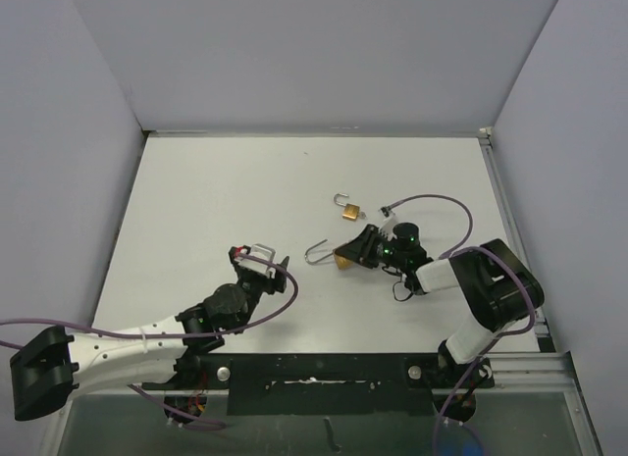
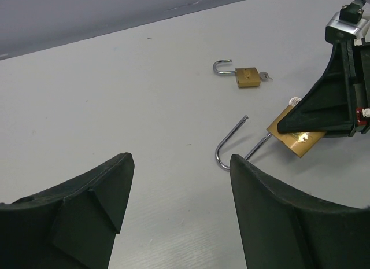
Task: Unlock with the key
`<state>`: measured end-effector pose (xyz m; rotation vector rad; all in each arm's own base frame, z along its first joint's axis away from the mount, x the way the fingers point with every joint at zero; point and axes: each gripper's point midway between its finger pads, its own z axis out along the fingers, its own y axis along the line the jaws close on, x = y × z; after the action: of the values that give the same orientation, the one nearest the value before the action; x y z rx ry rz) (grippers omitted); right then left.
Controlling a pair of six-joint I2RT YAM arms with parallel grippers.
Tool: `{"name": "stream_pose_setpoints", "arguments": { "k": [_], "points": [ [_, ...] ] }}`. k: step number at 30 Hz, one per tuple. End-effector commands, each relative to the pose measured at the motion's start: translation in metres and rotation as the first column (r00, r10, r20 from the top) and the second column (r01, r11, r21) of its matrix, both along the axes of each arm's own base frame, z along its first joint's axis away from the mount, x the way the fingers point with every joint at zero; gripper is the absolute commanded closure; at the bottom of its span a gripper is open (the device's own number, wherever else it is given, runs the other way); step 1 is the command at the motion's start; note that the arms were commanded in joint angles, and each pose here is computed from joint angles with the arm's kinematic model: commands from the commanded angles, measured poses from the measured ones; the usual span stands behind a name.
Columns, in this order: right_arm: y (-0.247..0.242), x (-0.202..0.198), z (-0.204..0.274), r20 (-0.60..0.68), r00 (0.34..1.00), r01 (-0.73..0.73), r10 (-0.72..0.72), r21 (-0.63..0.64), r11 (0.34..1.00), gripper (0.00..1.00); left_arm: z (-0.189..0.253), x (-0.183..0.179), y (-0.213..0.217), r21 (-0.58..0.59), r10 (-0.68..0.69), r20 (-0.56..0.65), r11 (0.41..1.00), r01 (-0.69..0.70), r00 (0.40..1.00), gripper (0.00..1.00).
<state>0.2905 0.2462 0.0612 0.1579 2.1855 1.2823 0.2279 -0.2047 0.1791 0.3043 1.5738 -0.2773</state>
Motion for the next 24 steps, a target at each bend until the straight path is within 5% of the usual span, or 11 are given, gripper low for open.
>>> {"name": "stream_pose_setpoints", "arguments": {
  "k": [1,7,10,20,24],
  "points": [
    [0.010,0.008,0.019,0.105,0.994,-0.028,0.021,0.064,0.998,0.95,0.003,0.001,-0.008,-0.024,-0.019,0.004,1.000,0.019,1.000,0.34],
    [0.016,0.008,0.012,0.088,0.995,-0.045,0.037,0.083,0.996,0.86,0.004,0.002,-0.010,-0.022,-0.021,0.007,1.000,0.021,1.000,0.34],
    [0.019,0.008,0.008,0.079,0.996,-0.050,0.044,0.080,0.995,0.66,0.003,0.001,-0.008,-0.025,-0.021,0.007,0.999,0.021,1.000,0.34],
    [0.012,0.011,0.003,0.047,0.999,-0.002,-0.001,0.063,0.998,0.45,0.005,-0.001,-0.003,-0.046,-0.017,0.013,0.999,0.018,1.000,0.34],
    [-0.001,0.014,-0.002,0.028,0.999,0.046,-0.045,-0.036,0.998,0.34,0.006,-0.001,-0.001,-0.044,-0.012,0.014,0.999,0.012,1.000,0.34]
  ]
}}
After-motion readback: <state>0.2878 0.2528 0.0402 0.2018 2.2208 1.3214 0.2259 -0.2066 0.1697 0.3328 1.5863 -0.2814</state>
